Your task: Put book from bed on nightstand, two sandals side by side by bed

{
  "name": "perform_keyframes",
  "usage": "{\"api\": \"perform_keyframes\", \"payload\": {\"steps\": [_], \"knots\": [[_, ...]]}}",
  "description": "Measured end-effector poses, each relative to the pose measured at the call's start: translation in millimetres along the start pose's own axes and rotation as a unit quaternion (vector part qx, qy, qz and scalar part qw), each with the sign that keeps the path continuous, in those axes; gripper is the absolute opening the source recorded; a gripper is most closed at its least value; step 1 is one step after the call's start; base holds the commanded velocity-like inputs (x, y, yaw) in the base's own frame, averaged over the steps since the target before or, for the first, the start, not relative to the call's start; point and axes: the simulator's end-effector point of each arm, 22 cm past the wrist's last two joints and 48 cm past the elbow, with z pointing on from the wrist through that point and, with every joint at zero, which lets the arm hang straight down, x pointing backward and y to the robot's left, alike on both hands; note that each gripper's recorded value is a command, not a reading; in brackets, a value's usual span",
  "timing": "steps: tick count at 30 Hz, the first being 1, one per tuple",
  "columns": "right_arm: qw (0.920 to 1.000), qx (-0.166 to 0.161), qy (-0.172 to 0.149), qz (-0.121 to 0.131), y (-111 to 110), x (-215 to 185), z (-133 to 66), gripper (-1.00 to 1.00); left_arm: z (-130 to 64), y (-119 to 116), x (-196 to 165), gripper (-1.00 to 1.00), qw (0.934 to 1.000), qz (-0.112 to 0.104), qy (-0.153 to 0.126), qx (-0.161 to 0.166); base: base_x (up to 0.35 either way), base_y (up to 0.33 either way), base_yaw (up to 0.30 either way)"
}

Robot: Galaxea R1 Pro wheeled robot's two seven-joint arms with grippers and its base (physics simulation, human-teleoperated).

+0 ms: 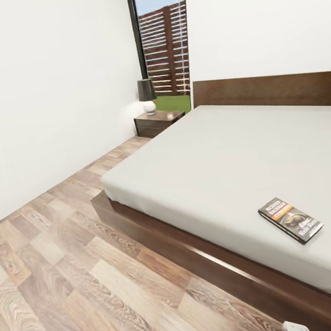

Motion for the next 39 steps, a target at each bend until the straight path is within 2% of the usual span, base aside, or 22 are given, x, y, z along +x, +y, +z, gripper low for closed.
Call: {"api": "perform_keyframes", "payload": {"steps": [39], "knots": [[1.0000, 0.002, 0.004, 0.001, -1.8, 4.0, 1.4, 1.00, 0.8, 1.8, 3.9, 1.00, 1.0000, -0.002, 0.004, -0.001, 0.000, 0.000, -0.279]]}}
